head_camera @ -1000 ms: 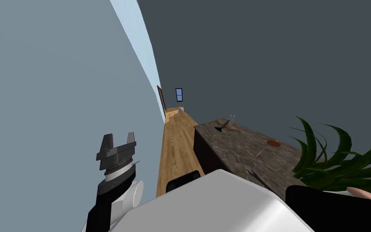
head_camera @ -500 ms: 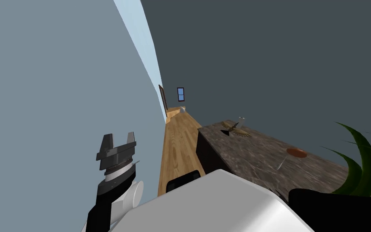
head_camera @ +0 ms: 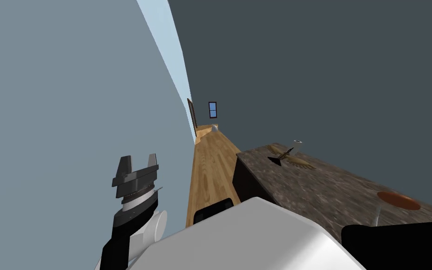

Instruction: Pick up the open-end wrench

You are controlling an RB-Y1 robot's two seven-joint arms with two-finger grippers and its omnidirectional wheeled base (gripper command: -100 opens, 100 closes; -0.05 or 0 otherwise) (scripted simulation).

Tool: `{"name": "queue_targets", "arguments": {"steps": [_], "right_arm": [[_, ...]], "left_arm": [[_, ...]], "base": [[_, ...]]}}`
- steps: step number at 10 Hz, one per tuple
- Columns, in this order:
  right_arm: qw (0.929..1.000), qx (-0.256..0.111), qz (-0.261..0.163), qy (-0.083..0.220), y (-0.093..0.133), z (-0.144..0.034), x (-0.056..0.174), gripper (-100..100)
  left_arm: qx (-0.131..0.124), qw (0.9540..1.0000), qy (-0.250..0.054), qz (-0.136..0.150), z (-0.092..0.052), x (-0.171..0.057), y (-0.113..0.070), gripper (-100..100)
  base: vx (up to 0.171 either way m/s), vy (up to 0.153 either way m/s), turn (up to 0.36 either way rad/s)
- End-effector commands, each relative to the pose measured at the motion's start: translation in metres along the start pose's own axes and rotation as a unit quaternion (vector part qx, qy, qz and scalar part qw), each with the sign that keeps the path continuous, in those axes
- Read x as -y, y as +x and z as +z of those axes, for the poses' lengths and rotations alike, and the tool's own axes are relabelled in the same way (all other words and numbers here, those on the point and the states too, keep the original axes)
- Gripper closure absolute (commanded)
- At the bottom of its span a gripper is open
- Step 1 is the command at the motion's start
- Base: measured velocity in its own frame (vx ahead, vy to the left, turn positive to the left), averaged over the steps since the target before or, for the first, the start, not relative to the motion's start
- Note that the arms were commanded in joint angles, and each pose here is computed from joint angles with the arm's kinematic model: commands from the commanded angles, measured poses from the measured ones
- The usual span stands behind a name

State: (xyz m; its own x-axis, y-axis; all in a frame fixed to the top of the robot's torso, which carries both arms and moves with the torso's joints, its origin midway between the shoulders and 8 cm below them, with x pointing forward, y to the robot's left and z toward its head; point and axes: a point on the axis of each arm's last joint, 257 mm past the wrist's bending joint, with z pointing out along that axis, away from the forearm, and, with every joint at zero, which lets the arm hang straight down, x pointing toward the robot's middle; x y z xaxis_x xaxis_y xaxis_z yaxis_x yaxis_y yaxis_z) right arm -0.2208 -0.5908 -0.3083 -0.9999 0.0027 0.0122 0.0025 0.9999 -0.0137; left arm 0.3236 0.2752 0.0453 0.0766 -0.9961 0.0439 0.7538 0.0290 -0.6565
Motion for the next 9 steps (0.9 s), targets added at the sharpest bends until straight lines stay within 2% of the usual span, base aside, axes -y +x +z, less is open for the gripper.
{"name": "queue_targets", "arguments": {"steps": [1,2,3,4,5,6,9], "right_arm": [[0.9991,-0.041,-0.013,-0.004,0.028,-0.007,0.001,-100],[0.9985,-0.053,-0.017,-0.006,0.035,-0.009,0.001,-100],[0.9990,-0.042,-0.014,-0.005,0.031,-0.007,0.000,-100],[0.9989,-0.044,-0.014,-0.005,0.032,-0.007,0.000,0],[0.9990,-0.043,0.008,-0.007,0.030,-0.001,0.002,-100],[0.9989,-0.043,0.019,-0.009,0.029,0.002,0.003,-100],[0.9977,-0.043,0.051,-0.011,0.026,0.011,0.007,-100]], "left_arm": [[0.000,1.0000,0.000,0.000,0.000,0.000,0.000,0],[0.000,1.0000,0.000,0.000,0.000,0.000,0.000,0],[0.000,1.0000,0.000,0.000,0.000,0.000,0.000,0],[0.000,1.0000,0.000,0.000,0.000,0.000,0.000,0],[0.000,1.0000,0.000,0.000,0.000,0.000,0.000,0],[0.000,1.0000,0.000,0.000,0.000,0.000,0.000,0],[0.000,1.0000,0.000,0.000,0.000,0.000,0.000,0]], "base": [[0.158,0.068,0.061],[0.144,0.057,0.026],[0.059,0.021,0.001],[0.012,0.004,0.001],[-0.099,0.035,0.274],[-0.179,0.059,0.371],[-0.168,0.063,0.192]]}}
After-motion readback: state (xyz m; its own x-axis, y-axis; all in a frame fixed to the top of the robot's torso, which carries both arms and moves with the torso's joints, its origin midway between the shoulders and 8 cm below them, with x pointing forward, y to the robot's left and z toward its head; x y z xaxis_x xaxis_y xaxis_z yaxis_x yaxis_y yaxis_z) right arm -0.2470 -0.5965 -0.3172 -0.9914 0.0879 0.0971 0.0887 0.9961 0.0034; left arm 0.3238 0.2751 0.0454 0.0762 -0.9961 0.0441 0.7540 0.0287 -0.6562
